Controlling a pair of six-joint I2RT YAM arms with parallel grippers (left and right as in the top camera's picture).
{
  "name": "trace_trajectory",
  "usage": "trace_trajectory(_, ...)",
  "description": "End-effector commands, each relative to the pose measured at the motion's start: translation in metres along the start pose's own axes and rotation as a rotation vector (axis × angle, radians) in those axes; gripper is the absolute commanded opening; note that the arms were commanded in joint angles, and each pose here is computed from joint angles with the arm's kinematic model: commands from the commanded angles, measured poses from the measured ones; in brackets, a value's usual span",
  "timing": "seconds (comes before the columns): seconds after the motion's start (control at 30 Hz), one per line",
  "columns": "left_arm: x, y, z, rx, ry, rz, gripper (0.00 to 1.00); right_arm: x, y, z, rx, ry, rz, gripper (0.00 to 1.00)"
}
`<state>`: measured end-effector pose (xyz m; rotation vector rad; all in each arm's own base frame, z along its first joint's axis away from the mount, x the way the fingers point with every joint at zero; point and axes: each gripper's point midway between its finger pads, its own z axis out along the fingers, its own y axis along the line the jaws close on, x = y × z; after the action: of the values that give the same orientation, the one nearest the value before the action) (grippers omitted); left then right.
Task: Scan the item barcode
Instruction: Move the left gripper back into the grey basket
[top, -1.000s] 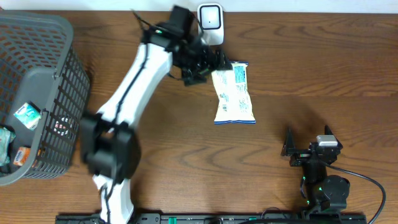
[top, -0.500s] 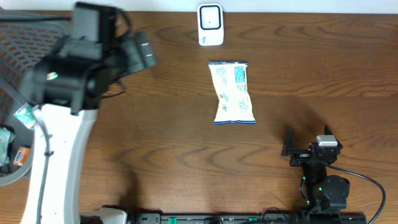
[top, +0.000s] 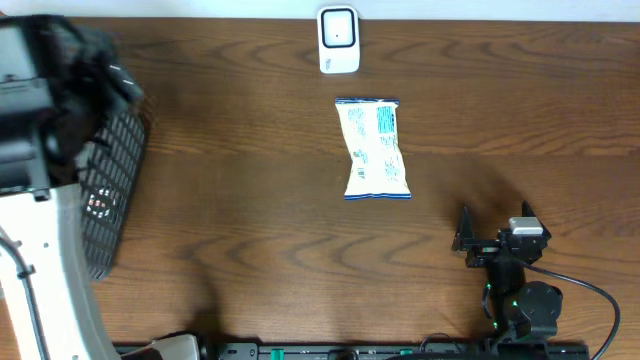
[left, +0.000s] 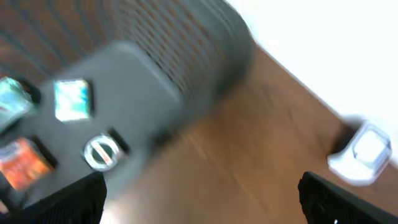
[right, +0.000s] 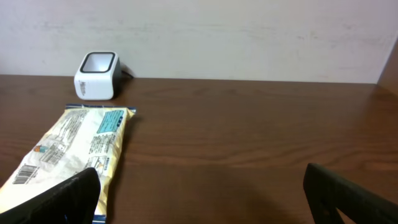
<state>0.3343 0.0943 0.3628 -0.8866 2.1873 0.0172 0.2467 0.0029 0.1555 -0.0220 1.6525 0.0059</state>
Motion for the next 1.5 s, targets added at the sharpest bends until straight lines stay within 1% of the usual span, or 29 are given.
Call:
trace_trajectory(0.0,-0.032,0.033,-0.014,-0.051,-0.115,-0.081,0.98,0.001,0.001,0.000,0.000,0.003,0.010,0.99)
trace_trajectory(0.07,-0.045,0.056,-0.015,-0.101,-0.152,-0.131,0.98,0.001,0.001,0.000,0.000,0.002,0.010,0.99)
trace_trajectory(0.2,-0.054,0.115,-0.011,-0.290,-0.175,-0.214,0.98,0.001,0.001,0.000,0.000,0.002,0.010,0.99)
trace_trajectory(0.3,-0.047,0.157,0.002,-0.419,-0.128,-0.266,0.98,0.001,0.001,0.000,0.000,0.002,0.010,0.99)
trace_trajectory(0.4,-0.041,0.184,0.017,-0.489,-0.082,-0.303,0.98,0.001,0.001,0.000,0.000,0.003,0.010,0.99)
trace_trajectory(0.5,-0.036,0.207,0.036,-0.545,-0.035,-0.350,0.98,0.001,0.001,0.000,0.000,0.002,0.010,0.99)
trace_trajectory(0.63,-0.024,0.228,0.062,-0.615,0.052,-0.358,0.98,0.001,0.001,0.000,0.000,0.002,0.010,0.99)
trace_trajectory(0.8,-0.004,0.255,0.095,-0.760,0.175,-0.313,0.98,0.001,0.001,0.000,0.000,0.002,0.010,0.99)
trace_trajectory(1.03,0.018,0.290,0.134,-0.911,0.343,-0.128,0.98,0.001,0.001,0.000,0.000,0.002,0.010,0.99)
trace_trajectory(1.13,0.032,0.299,0.154,-0.913,0.447,-0.031,0.98,0.001,0.001,0.000,0.000,0.002,0.010,0.99)
trace_trajectory(1.2,0.040,0.301,0.165,-0.908,0.493,0.003,0.98,0.001,0.001,0.000,0.000,0.002,0.010,0.99)
trace_trajectory(1.47,0.058,0.308,0.191,-0.868,0.556,0.122,0.98,0.001,0.001,0.000,0.000,0.002,0.010,0.99)
